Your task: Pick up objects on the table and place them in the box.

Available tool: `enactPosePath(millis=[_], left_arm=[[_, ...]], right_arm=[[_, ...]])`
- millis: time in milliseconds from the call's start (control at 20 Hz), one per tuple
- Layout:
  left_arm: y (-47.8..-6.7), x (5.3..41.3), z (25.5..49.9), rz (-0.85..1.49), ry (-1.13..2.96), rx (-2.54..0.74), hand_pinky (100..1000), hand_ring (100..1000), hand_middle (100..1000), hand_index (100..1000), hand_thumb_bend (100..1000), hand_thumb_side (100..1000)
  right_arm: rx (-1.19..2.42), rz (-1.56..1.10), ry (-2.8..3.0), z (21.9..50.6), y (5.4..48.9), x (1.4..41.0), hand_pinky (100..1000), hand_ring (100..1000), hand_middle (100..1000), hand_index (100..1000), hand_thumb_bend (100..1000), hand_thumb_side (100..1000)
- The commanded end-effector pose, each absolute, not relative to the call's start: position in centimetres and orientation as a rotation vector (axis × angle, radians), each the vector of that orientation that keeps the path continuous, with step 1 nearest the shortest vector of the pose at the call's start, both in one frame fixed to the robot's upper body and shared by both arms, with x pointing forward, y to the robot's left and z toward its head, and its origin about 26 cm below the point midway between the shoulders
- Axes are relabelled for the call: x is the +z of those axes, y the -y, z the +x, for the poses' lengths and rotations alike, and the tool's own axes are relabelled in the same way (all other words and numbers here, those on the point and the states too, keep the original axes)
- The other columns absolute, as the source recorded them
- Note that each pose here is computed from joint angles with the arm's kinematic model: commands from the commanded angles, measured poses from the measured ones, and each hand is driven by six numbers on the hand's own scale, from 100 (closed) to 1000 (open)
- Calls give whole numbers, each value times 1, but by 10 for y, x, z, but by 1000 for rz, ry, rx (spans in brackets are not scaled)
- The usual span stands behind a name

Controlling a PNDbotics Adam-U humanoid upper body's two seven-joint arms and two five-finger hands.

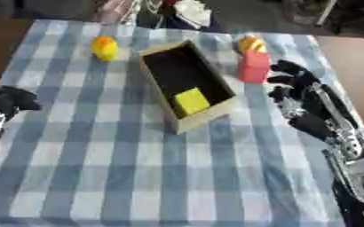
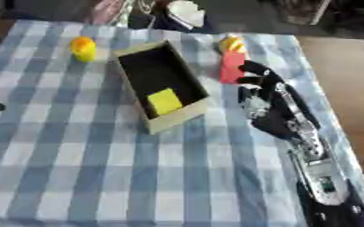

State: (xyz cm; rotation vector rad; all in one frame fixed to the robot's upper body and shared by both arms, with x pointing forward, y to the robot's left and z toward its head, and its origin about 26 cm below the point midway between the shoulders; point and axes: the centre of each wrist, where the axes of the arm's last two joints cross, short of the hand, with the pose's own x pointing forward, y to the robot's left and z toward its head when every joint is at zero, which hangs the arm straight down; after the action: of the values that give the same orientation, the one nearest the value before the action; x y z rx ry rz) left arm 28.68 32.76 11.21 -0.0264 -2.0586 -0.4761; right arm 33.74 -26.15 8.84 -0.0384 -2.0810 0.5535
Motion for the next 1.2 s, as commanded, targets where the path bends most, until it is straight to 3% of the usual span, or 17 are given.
enactPosePath(millis=[50, 550, 600, 650, 900, 1200], left_arm=[[-333, 128, 287, 12, 2095, -540, 739, 628, 622, 644, 100, 555], [-355, 181, 297, 177, 2208, -715, 740, 642, 637, 673, 100, 495], [-358, 190, 299, 209, 2223, -730, 741, 644, 639, 679, 100, 674], [-361, 200, 302, 246, 2242, -747, 742, 647, 644, 685, 100, 506], [-377, 246, 320, 435, 2301, -849, 751, 663, 667, 717, 100, 465], [-397, 292, 350, 677, 2249, -1028, 769, 694, 708, 767, 100, 346]], right_arm=[[557, -75, 2096, 338, 267, 95, 666, 806, 859, 936, 100, 423], [553, -65, 2085, 338, 264, 95, 660, 798, 852, 935, 100, 445], [554, -63, 2084, 338, 264, 95, 660, 798, 852, 935, 100, 444], [555, -61, 2083, 338, 264, 94, 660, 797, 851, 935, 100, 446], [567, -36, 2083, 339, 259, 94, 658, 795, 849, 935, 100, 451], [583, 2, 2087, 340, 251, 95, 656, 793, 848, 935, 100, 461]])
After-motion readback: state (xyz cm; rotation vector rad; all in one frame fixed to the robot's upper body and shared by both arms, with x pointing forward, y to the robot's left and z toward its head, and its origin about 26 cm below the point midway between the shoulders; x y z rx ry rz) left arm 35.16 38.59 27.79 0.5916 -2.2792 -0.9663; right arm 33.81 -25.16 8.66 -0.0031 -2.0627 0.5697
